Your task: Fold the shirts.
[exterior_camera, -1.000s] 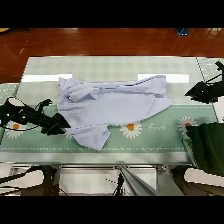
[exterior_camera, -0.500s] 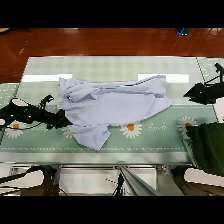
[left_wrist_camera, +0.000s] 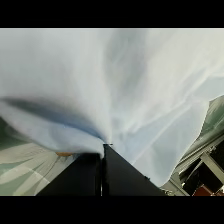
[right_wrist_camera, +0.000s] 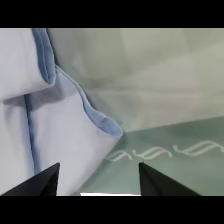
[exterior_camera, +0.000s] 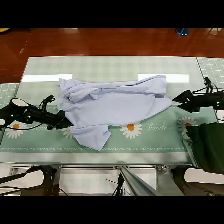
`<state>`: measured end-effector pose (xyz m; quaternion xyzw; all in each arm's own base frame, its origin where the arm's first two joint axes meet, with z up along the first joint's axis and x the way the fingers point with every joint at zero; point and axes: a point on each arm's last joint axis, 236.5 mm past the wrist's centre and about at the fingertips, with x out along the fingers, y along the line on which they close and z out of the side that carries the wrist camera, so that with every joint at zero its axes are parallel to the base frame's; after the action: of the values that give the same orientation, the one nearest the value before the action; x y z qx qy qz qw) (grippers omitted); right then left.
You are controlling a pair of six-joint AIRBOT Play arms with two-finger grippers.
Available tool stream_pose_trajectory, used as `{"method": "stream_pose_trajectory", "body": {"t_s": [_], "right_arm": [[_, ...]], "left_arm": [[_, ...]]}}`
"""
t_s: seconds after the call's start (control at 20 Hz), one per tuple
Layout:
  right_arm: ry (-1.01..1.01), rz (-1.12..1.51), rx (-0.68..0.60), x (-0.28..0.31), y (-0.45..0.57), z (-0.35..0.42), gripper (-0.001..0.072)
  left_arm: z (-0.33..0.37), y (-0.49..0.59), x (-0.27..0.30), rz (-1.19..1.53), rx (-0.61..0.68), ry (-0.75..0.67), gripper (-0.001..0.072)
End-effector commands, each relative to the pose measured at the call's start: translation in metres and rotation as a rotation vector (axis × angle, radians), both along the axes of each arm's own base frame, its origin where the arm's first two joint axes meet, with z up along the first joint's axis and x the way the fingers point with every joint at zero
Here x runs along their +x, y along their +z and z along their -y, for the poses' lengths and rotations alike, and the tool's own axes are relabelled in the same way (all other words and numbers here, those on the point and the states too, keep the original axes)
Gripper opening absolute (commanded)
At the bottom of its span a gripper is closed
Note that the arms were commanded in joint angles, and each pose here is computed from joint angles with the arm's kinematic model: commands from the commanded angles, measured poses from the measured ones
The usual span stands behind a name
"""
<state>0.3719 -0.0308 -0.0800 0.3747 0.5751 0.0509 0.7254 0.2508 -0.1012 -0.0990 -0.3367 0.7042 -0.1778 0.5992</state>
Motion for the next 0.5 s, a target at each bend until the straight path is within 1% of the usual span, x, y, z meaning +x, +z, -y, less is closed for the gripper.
{"method": "stream_pose_trajectory", "body": {"t_s": [0.0, 0.1, 0.15, 0.25, 0.3, 0.45], "right_arm": [[-0.003, -0.002, 0.006, 0.012, -0.021, -0.021, 0.0533], [-0.013, -0.002, -0.033, 0.025, -0.035, -0.035, 0.053], [-0.043, 0.012, -0.05, 0.034, -0.037, -0.039, 0.0474], [-0.039, 0.043, -0.05, 0.045, -0.027, -0.047, 0.0043], [-0.025, 0.061, -0.046, 0.049, -0.016, -0.048, 0.0027], [0.044, 0.229, -0.083, 0.065, 0.059, -0.034, 0.0026]], "left_arm": [[0.0, 0.001, 0.001, 0.014, -0.001, -0.012, 0.0021], [-0.001, 0.0, 0.002, 0.017, 0.002, -0.009, 0.0021], [-0.001, 0.0, 0.002, 0.023, 0.003, -0.013, 0.0021], [-0.004, 0.001, 0.005, 0.038, 0.0, -0.007, 0.0021], [-0.008, 0.006, 0.01, 0.052, 0.0, 0.002, 0.0021], [-0.022, 0.051, 0.04, 0.191, 0.003, 0.025, 0.002]]}}
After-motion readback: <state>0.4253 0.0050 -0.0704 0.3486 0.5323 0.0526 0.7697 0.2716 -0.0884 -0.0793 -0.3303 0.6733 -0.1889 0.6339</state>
